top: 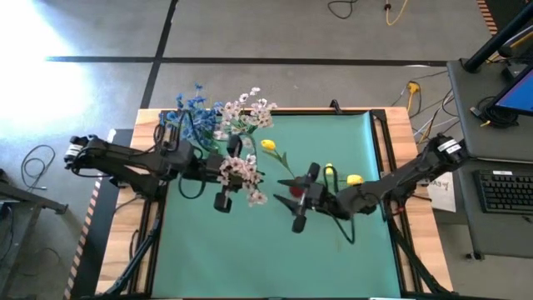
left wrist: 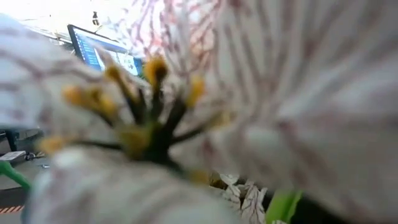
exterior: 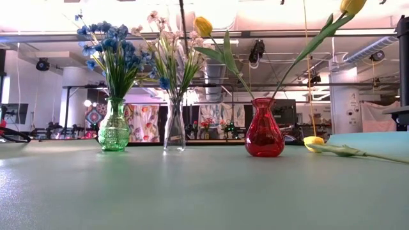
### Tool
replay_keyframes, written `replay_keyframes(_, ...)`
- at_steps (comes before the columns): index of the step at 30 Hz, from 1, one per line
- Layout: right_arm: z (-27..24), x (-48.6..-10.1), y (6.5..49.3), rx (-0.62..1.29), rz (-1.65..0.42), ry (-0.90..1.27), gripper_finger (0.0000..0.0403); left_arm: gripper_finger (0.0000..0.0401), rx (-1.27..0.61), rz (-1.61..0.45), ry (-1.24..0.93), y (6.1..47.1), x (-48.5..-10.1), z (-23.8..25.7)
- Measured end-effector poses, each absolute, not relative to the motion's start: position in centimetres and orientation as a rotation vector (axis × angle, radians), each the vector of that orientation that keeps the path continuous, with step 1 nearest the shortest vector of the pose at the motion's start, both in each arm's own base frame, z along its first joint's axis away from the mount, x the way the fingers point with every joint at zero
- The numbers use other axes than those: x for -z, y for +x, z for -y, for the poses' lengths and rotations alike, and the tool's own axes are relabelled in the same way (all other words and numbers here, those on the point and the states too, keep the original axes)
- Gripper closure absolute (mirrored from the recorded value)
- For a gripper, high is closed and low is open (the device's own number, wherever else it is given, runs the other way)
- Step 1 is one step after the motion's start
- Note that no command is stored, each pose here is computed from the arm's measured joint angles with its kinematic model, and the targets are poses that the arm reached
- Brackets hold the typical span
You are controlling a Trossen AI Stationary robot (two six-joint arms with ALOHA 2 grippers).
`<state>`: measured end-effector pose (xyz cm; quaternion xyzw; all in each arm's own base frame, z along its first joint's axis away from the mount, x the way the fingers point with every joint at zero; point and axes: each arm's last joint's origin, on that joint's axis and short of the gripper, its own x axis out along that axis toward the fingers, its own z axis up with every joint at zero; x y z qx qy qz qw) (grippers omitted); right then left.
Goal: Sort flowers into vase by color
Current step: Put the white flowers into the transparent vase
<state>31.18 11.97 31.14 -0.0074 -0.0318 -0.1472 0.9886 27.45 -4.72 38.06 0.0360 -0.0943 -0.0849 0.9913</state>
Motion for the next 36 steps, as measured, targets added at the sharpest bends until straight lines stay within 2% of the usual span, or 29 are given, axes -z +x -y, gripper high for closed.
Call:
replay_keyframes(9,-11.1,-31.4,34.0,0.283,0.016,-0.043,0.0146,0.0353,0.169,0.195,0.072,29.4,-37.2,5.1)
replay_keyframes(13,-10.9,-32.0,34.8,0.293,-0.046,-0.059,0.0136,0.0353,0.167,0.198,0.082,30.1,-37.3,5.1)
replay_keyframes(17,-11.1,-32.3,35.1,0.295,-0.067,-0.072,0.0145,0.0353,0.143,0.187,0.099,30.5,-37.1,5.1)
replay_keyframes(22,-11.1,-32.5,35.1,0.298,-0.062,-0.057,0.0202,0.0353,0.125,0.187,0.101,30.6,-37.1,5.1)
replay_keyframes(30,-11.0,-32.5,35.2,0.295,-0.067,-0.072,0.0375,0.0344,0.12,0.186,0.1,30.4,-37.2,5.1)
replay_keyframes(36,-11.0,-32.5,35.2,0.295,-0.068,-0.061,0.0381,0.0292,0.124,0.156,0.102,29.9,-37.4,5.0)
